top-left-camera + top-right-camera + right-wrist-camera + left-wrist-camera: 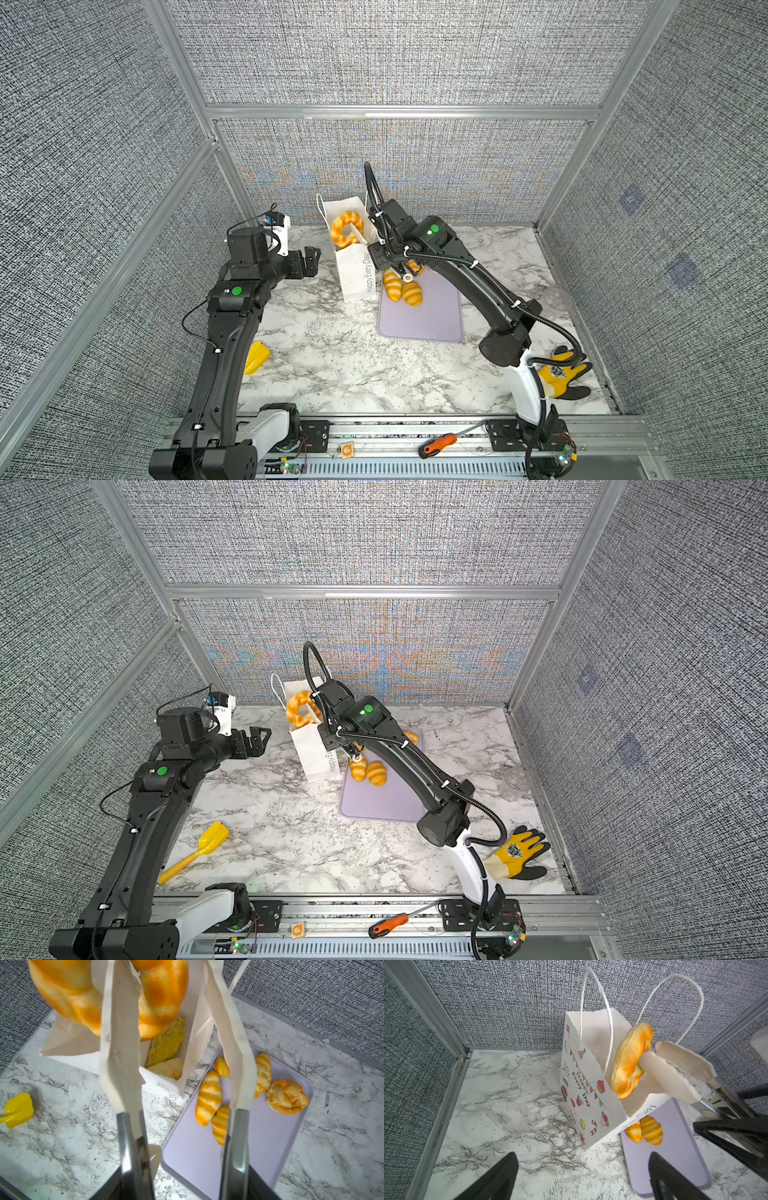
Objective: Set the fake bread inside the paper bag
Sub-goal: 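Lower the ring bread in the tongs into the bag with the right gripper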
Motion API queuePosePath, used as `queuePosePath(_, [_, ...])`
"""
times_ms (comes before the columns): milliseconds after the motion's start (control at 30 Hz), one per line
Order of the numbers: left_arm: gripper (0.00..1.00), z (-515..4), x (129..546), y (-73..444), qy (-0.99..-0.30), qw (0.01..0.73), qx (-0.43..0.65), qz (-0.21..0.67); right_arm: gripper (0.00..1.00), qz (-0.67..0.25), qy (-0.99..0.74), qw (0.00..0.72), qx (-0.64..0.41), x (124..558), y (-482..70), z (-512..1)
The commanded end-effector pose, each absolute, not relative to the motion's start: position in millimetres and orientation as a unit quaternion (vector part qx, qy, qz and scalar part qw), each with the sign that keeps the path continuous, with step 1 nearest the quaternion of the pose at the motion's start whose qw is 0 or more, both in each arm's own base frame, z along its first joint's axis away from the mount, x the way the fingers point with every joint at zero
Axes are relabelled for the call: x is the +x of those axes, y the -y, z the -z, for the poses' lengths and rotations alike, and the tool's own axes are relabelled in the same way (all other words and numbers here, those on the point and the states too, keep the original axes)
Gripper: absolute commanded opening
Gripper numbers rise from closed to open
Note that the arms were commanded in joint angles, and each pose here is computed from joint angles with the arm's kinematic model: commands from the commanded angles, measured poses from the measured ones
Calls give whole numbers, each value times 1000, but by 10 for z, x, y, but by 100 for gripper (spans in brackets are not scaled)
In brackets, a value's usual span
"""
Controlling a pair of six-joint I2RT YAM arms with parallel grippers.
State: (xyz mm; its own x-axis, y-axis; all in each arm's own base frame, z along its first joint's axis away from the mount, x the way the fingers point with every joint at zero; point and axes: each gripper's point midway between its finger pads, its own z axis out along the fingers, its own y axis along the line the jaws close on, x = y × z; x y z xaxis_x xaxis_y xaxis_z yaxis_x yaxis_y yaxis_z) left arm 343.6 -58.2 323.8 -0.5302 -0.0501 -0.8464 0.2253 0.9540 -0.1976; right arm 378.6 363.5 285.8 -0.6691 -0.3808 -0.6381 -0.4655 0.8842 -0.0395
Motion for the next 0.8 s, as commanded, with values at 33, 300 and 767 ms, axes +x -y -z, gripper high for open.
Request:
queuePosePath(33, [99, -3256, 3442, 583, -862, 483, 56, 141, 64, -50, -910, 345, -225, 3786, -3518, -2975])
queuePosePath(300, [99, -3246, 3439, 587, -865, 479, 55, 142, 63, -48, -909, 348, -226, 3752, -3472, -3043])
queuePosePath(767, [99, -3248, 3457, 608, -867, 472, 56, 148, 63, -16, -918, 329, -223, 3628, -3273, -3038])
